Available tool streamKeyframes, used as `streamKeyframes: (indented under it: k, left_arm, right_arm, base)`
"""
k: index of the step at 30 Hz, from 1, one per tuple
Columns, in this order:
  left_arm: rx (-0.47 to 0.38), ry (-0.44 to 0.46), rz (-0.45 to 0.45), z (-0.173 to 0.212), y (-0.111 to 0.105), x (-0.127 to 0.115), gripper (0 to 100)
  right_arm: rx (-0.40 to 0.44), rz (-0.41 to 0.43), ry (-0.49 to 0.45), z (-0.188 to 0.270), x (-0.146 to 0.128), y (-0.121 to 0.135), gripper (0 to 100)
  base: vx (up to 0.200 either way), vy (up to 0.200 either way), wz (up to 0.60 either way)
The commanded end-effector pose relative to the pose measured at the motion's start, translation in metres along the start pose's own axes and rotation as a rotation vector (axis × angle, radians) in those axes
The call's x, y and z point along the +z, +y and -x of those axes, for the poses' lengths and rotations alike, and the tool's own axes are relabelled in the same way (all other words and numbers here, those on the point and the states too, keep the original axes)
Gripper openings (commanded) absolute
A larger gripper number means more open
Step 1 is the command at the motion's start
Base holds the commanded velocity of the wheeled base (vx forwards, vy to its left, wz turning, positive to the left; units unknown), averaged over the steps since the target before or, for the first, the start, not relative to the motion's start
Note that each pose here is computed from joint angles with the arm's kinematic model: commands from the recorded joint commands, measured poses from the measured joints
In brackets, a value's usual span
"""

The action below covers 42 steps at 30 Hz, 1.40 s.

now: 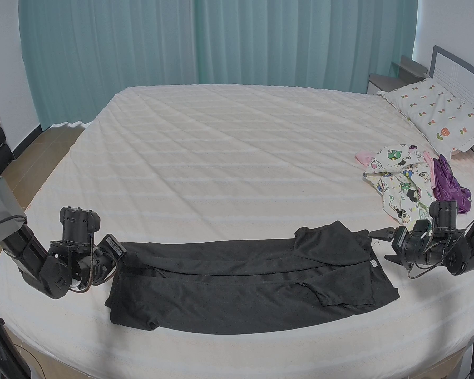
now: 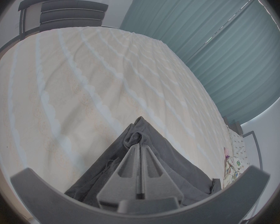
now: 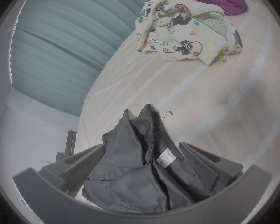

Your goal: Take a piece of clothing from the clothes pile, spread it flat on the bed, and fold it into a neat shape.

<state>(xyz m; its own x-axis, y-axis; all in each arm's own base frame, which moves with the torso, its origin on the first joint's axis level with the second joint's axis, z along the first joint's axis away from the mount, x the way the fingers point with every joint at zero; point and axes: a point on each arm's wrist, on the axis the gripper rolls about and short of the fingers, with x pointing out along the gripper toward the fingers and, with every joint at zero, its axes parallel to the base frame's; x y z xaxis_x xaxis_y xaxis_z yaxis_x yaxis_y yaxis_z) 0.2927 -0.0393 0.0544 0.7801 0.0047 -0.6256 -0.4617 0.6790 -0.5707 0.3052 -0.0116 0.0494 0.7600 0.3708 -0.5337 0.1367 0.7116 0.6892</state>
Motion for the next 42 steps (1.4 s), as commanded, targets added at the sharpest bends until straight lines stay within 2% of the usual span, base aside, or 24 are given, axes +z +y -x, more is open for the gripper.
streamKeyframes:
  k: [1, 9, 12, 24, 34, 41, 42]
  left_arm:
    - [-0.022, -0.026, 0.003, 0.003, -0.006, 0.005, 0]
    - [-0.056, -0.056, 0.018, 0.009, -0.013, 0.011, 0]
    - [-0.063, -0.063, 0.022, 0.009, -0.016, 0.012, 0]
    - [-0.064, -0.079, 0.020, 0.009, -0.018, 0.013, 0]
    - [-0.066, -0.083, 0.021, 0.009, -0.019, 0.014, 0]
    - [-0.061, -0.092, 0.021, 0.009, -0.020, 0.014, 0]
    - [-0.061, -0.092, 0.021, 0.009, -0.020, 0.014, 0]
  right_arm:
    - [0.007, -0.036, -0.002, 0.004, -0.010, 0.017, 100]
    - [-0.016, -0.099, -0.008, -0.015, -0.026, 0.040, 100]
    - [-0.023, -0.094, -0.006, -0.020, -0.029, 0.044, 100]
    - [-0.065, -0.096, -0.011, -0.026, -0.034, 0.040, 100]
    - [-0.111, -0.089, -0.050, -0.026, -0.035, 0.039, 100]
    - [-0.116, -0.084, -0.051, -0.028, -0.035, 0.037, 100]
    - [-0.118, -0.084, -0.047, -0.030, -0.035, 0.037, 0]
  base:
    - [0.000, 0.000, 0.00]
    - [0.000, 0.000, 0.00]
    - [0.000, 0.000, 0.00]
    - [0.000, 0.000, 0.00]
    - [0.000, 0.000, 0.00]
    - [0.000, 0.000, 0.00]
    - [0.000, 0.000, 0.00]
